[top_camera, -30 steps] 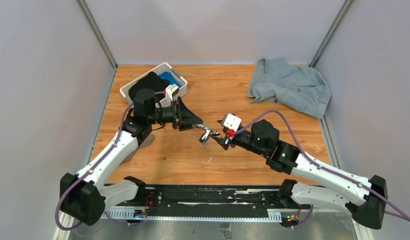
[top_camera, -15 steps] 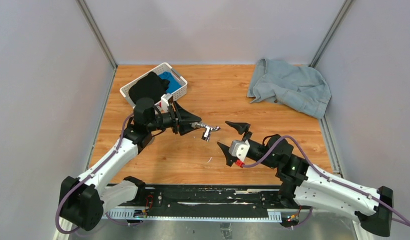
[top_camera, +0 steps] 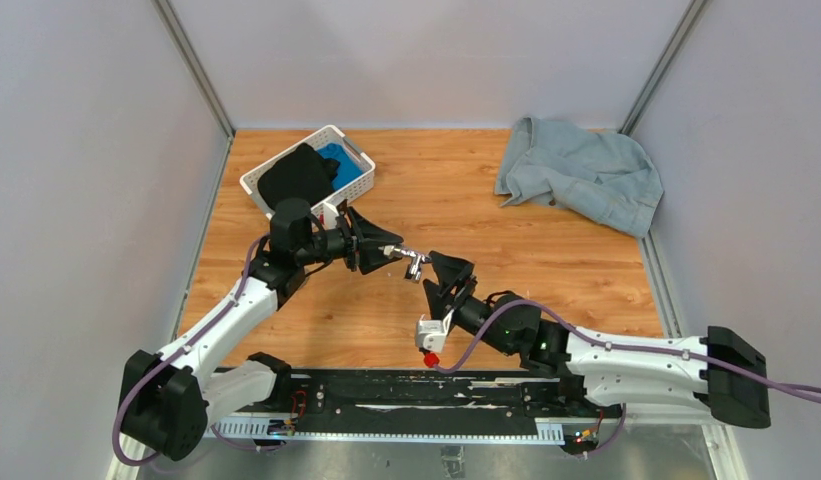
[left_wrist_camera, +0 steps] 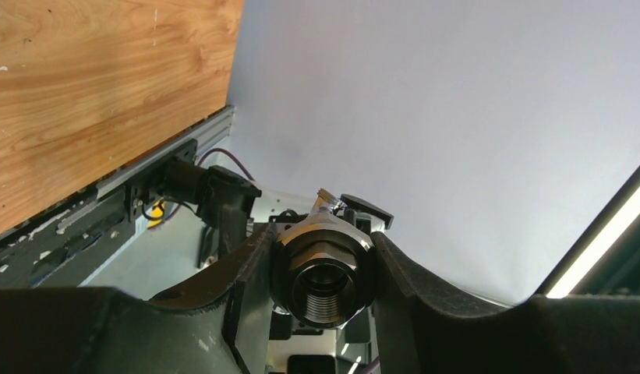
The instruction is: Install the water faucets
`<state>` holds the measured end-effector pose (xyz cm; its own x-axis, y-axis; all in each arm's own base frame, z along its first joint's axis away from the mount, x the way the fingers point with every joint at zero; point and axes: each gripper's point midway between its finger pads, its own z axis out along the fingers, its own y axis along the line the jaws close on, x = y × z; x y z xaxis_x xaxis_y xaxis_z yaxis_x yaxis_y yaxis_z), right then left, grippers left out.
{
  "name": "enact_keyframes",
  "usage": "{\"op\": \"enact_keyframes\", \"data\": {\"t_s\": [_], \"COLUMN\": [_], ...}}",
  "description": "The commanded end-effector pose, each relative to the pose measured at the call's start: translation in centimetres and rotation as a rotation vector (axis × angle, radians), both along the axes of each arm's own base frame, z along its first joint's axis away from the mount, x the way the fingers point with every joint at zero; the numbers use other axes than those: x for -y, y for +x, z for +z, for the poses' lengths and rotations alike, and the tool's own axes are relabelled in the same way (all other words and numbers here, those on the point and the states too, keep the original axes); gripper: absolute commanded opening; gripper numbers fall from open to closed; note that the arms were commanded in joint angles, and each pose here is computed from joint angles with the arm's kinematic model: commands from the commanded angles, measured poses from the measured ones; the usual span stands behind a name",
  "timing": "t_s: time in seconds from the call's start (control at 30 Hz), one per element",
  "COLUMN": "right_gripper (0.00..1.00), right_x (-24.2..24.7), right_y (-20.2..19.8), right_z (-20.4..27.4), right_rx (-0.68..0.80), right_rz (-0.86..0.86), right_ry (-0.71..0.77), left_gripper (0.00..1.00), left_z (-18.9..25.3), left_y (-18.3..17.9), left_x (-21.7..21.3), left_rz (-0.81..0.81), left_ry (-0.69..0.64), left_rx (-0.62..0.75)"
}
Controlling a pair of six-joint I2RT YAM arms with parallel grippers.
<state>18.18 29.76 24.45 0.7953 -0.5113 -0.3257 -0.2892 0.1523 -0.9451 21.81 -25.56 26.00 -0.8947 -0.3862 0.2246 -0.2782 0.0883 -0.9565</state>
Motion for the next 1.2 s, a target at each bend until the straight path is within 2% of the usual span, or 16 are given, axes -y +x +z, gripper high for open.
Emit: {"op": "enact_keyframes", "data": {"t_s": [0.0, 0.37, 0.63, 0.77, 1.03, 1.07, 1.17], "right_gripper": [0.75, 0.55, 0.3, 0.29, 0.44, 0.44, 0.34], "right_x": [0.0, -1.4, -2.7, -3.1, -3.3, -3.4, -3.5], "right_y": [0.7, 0.7, -0.3, -0.8, -1.4, -1.5, -1.6], "right_z": [2.1, 3.4, 3.3, 2.9, 2.1, 2.0, 1.9], "right_rx": [0.195, 0.345, 0.374, 0.39, 0.417, 0.417, 0.418], "right_rz": [-0.071, -0.066, -0.016, -0.002, -0.003, 0.0, 0.006], "right_ry": [0.02, 0.026, 0.0, -0.025, -0.088, -0.092, -0.096], "left_gripper": [0.0, 0.0, 0.0, 0.0, 0.0, 0.0, 0.0], "left_z": [1.7, -0.1, -0.4, -0.7, -0.9, -0.9, -0.9], "left_y": [-0.8, -1.6, -1.3, -1.4, -1.3, -1.3, -1.3], "left_x": [0.1, 0.1, 0.4, 0.5, 0.9, 0.9, 0.9], "left_rz": [-0.043, -0.091, -0.12, -0.155, -0.212, -0.214, -0.227], "left_ry": [-0.034, 0.007, 0.013, 0.036, 0.049, 0.053, 0.061], "left_rx": [0.037, 0.018, 0.032, 0.046, 0.054, 0.06, 0.056]}}
